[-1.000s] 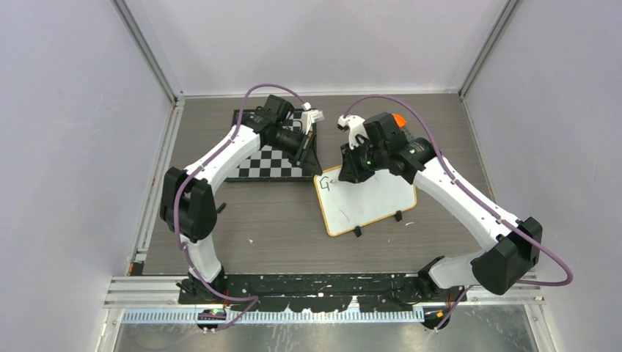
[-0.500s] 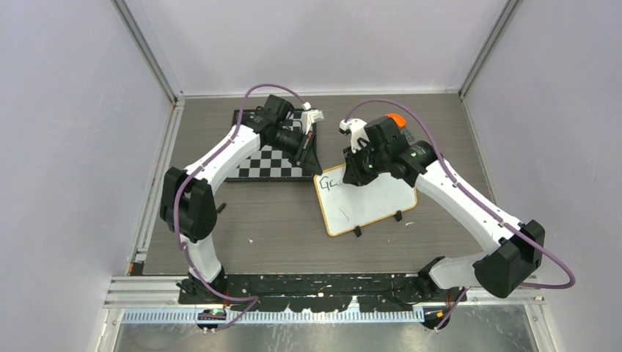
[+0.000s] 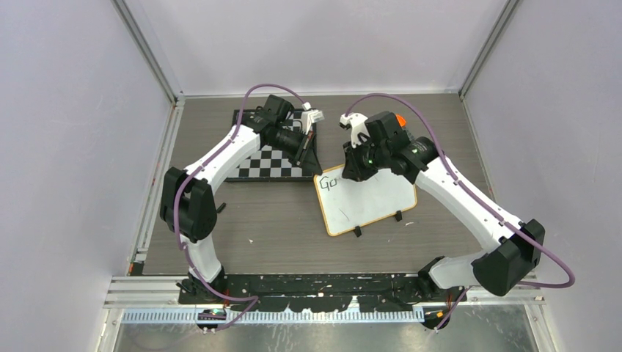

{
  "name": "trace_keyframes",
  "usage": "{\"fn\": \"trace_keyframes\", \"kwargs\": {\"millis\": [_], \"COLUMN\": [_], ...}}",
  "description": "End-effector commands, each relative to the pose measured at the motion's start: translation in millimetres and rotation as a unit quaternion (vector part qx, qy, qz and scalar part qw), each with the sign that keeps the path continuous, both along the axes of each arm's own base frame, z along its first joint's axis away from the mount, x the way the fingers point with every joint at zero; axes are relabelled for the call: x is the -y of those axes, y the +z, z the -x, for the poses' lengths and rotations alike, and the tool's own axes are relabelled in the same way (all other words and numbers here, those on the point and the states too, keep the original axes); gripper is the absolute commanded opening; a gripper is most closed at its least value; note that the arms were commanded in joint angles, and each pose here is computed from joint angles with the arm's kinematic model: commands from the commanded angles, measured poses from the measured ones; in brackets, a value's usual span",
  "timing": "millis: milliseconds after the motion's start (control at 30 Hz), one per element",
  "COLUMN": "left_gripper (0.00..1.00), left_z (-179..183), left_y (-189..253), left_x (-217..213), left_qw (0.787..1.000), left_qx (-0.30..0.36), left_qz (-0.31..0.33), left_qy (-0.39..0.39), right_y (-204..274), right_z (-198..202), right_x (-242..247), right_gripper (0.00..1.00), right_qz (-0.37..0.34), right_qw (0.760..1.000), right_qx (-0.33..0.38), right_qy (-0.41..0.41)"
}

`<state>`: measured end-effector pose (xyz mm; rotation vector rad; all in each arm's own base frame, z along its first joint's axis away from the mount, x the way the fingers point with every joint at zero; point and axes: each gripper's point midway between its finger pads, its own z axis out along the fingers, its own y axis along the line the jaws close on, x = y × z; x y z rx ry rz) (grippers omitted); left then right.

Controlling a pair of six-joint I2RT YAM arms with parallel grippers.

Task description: Write a sentence on the whiteboard

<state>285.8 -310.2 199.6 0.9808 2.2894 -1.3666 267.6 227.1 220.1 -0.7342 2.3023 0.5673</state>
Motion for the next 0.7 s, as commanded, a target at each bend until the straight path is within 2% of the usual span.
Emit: {"fn": "trace_keyframes", "kwargs": {"millis": [0, 367, 667], "left_gripper": [0.0, 0.0, 0.0], "left_z": [12, 12, 12], "left_y": [6, 4, 4], "left_x": [4, 3, 4], "left_qw": [1.0, 1.0, 1.0], "left_qx": [-0.002, -0.002, -0.004], "left_qz": [0.006, 0.002, 0.004], "left_qy": [-0.013, -0.011, -0.011], "right_y": [22, 27, 23], "right_z": [-14, 2, 2], "right_x": [-13, -13, 14], "right_gripper": [0.0, 0.0, 0.0], "right_qz": [-0.029, -0.042, -0.029], "right_qw": [0.999, 0.998, 0.999], "right_qx": [0.033, 0.028, 0.029], "right_qy": [0.001, 0.034, 0.0]}}
